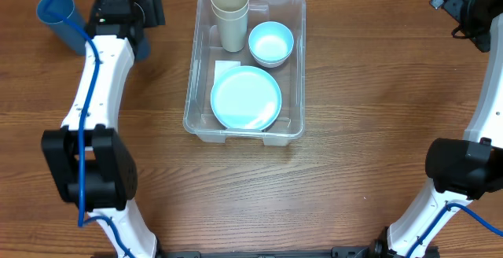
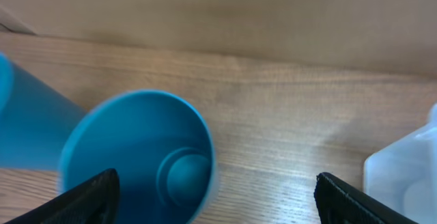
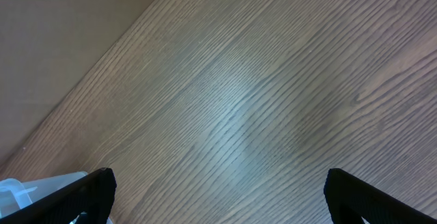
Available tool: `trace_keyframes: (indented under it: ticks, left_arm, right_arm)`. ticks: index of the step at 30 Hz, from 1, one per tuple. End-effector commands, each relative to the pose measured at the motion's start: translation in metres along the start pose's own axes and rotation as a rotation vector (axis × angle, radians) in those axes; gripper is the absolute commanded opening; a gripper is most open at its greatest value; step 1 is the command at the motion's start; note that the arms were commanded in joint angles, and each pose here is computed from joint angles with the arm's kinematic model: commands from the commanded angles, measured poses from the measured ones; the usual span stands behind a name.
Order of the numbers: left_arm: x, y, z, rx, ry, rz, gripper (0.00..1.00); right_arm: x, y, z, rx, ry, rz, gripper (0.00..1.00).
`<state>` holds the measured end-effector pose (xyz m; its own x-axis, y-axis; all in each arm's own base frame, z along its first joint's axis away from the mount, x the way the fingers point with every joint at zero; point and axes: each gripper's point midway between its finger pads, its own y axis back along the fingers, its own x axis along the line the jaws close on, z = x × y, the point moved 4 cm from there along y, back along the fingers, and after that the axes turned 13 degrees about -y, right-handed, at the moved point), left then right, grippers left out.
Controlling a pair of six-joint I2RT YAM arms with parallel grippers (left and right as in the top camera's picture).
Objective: Pack container
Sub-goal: 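Release and move the left gripper to grasp a teal cup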
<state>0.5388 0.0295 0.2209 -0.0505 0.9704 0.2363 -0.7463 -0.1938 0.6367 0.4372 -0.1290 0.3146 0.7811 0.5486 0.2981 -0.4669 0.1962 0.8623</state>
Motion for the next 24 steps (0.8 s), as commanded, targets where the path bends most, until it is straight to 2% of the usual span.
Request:
trace_keyframes:
  ticks: [1,2,4,6,8,10,13,16,19,24]
  left_arm:
    - [-0.007,-0.023,-0.013,0.037,-0.044,-0.032,0.80]
    - [-0.009,-0.028,-0.018,0.054,-0.047,-0.035,0.70]
    - [-0.011,-0.035,-0.026,0.079,-0.051,-0.039,0.37]
    - [-0.012,-0.036,-0.028,0.086,-0.052,-0.040,0.24]
    - [-0.011,-0.036,-0.027,0.082,-0.051,-0.035,0.17]
    - [-0.010,-0.036,-0.026,0.079,-0.052,-0.030,0.04]
    - [-0.009,-0.029,-0.024,0.087,-0.036,-0.031,0.04]
    - [0.001,0.014,0.002,0.045,0.012,-0.030,0.04]
    - [0.000,0.090,0.039,-0.049,0.033,-0.096,0.04]
    - [-0.022,0.204,0.068,-0.207,-0.004,-0.228,0.04]
  right_arm:
    - [0.002,0.016,0.005,-0.040,-0.006,0.024,1.00]
    - [0.002,0.016,0.005,-0.040,-0.006,0.024,1.00]
    - [0.002,0.016,0.005,-0.040,-0.006,0.024,1.00]
    - [0.002,0.016,0.005,-0.040,-0.006,0.024,1.00]
    - [0.002,0.016,0.005,-0.040,-0.006,0.024,1.00]
    - [0.002,0.016,0.005,-0.040,-0.006,0.024,1.00]
    - [0.002,0.016,0.005,-0.040,-0.006,0.024,1.00]
    - [0.002,0.016,0.005,-0.040,-0.006,0.024,1.00]
    - [0.002,0.016,0.005,-0.040,-0.006,0.024,1.00]
    - [0.002,0.016,0.005,-0.040,-0.006,0.024,1.00]
